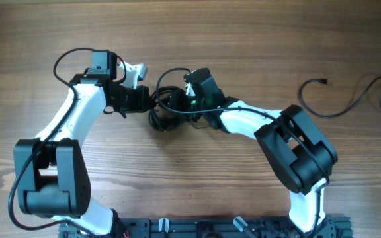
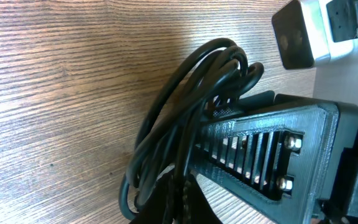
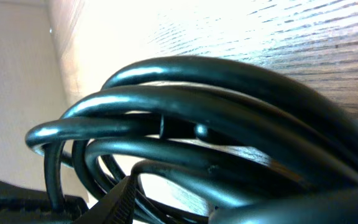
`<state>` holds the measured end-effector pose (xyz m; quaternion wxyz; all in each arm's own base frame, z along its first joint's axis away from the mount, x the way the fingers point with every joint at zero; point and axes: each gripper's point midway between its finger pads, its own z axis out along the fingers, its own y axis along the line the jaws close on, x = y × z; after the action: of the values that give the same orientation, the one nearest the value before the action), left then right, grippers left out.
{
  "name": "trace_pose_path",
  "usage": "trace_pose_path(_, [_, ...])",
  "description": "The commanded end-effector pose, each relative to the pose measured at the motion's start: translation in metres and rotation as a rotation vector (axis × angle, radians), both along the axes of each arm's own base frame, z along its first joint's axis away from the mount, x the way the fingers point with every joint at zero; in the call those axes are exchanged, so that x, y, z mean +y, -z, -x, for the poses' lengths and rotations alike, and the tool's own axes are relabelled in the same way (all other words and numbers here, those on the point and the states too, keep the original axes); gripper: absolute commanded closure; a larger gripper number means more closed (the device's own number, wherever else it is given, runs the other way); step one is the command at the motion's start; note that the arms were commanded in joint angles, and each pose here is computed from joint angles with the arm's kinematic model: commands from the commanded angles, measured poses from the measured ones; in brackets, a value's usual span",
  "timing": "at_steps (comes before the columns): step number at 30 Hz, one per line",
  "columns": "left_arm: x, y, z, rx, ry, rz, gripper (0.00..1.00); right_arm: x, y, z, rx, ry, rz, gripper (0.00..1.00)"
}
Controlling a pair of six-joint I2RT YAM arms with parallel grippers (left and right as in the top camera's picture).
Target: Untangle cables
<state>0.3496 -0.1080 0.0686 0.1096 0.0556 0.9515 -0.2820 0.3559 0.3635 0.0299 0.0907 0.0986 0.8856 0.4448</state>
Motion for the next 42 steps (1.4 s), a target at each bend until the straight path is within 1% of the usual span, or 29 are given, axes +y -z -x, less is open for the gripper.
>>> trace_pose_path(1, [-0.003, -0.007, 0.001, -0.024, 0.021, 0.019, 0.95, 0.009, 0.001, -0.007, -0.01, 0.082, -0.005, 0.56])
trace_pose_path(3, [-0.003, -0.007, 0.001, -0.024, 0.021, 0.019, 0.94, 0.013, 0.0, -0.006, -0.002, 0.105, -0.011, 0.56])
trace_pose_path(6, [-0.003, -0.007, 0.001, -0.024, 0.021, 0.019, 0.94, 0.012, 0.003, -0.01, -0.027, 0.172, 0.026, 0.52])
trace_pose_path(10, [-0.003, -0.007, 0.001, -0.024, 0.021, 0.019, 0.94, 0.002, 0.008, -0.025, -0.102, 0.303, 0.107, 0.51])
trace_pose_path(11, [-0.003, -0.007, 0.001, -0.024, 0.021, 0.02, 0.95, -0.004, 0.008, -0.031, -0.126, 0.342, 0.128, 0.55])
trace_pose_path(13, [-0.003, -0.007, 0.001, -0.024, 0.021, 0.02, 0.94, -0.013, 0.009, -0.038, -0.156, 0.391, 0.163, 0.67])
trace_pose_path(15, [-0.003, -0.007, 0.001, -0.024, 0.021, 0.019, 0.95, -0.02, 0.011, -0.041, -0.169, 0.424, 0.193, 0.71])
trace_pose_path(18, [-0.003, -0.007, 0.001, -0.023, 0.021, 0.019, 0.95, -0.023, 0.013, -0.042, -0.213, 0.382, 0.238, 0.79])
trace_pose_path(19, [-0.003, -0.007, 0.001, -0.023, 0.021, 0.019, 0.95, -0.024, 0.013, -0.043, -0.249, 0.348, 0.265, 0.89])
trace_pose_path(20, [-0.003, -0.007, 0.001, -0.023, 0.021, 0.019, 0.94, -0.025, 0.013, -0.043, -0.272, 0.317, 0.282, 0.96])
trace_pose_path(22, [-0.003, -0.007, 0.001, -0.023, 0.02, 0.019, 0.95, -0.018, 0.007, -0.039, -0.25, 0.24, 0.228, 0.96])
trace_pose_path(24, [-0.003, -0.007, 0.001, -0.024, 0.02, 0.018, 0.95, -0.012, -0.013, -0.035, -0.255, 0.126, 0.146, 0.96])
trace_pose_path(26, [-0.003, -0.007, 0.001, -0.024, 0.02, 0.018, 0.95, -0.006, -0.04, -0.025, -0.262, -0.024, 0.031, 0.96])
trace_pose_path(29, [-0.002, -0.006, 0.0, -0.022, 0.015, 0.011, 0.96, -0.009, -0.066, -0.008, -0.21, -0.202, -0.147, 0.96])
trace_pose_path(34, [0.036, 0.012, -0.009, 0.042, -0.204, -0.187, 0.96, -0.045, -0.098, 0.002, -0.192, -0.391, -0.366, 0.96])
trace_pose_path(35, [0.041, 0.015, -0.009, 0.052, -0.238, -0.215, 0.96, -0.053, -0.102, 0.0, -0.196, -0.402, -0.389, 0.96])
trace_pose_path(39, [0.081, 0.027, -0.009, 0.103, -0.459, -0.402, 0.96, -0.089, -0.109, -0.017, -0.195, -0.366, -0.43, 0.96])
trace_pose_path(42, [0.095, 0.028, -0.006, 0.118, -0.535, -0.468, 0.96, -0.109, -0.118, -0.017, -0.217, -0.398, -0.487, 0.96])
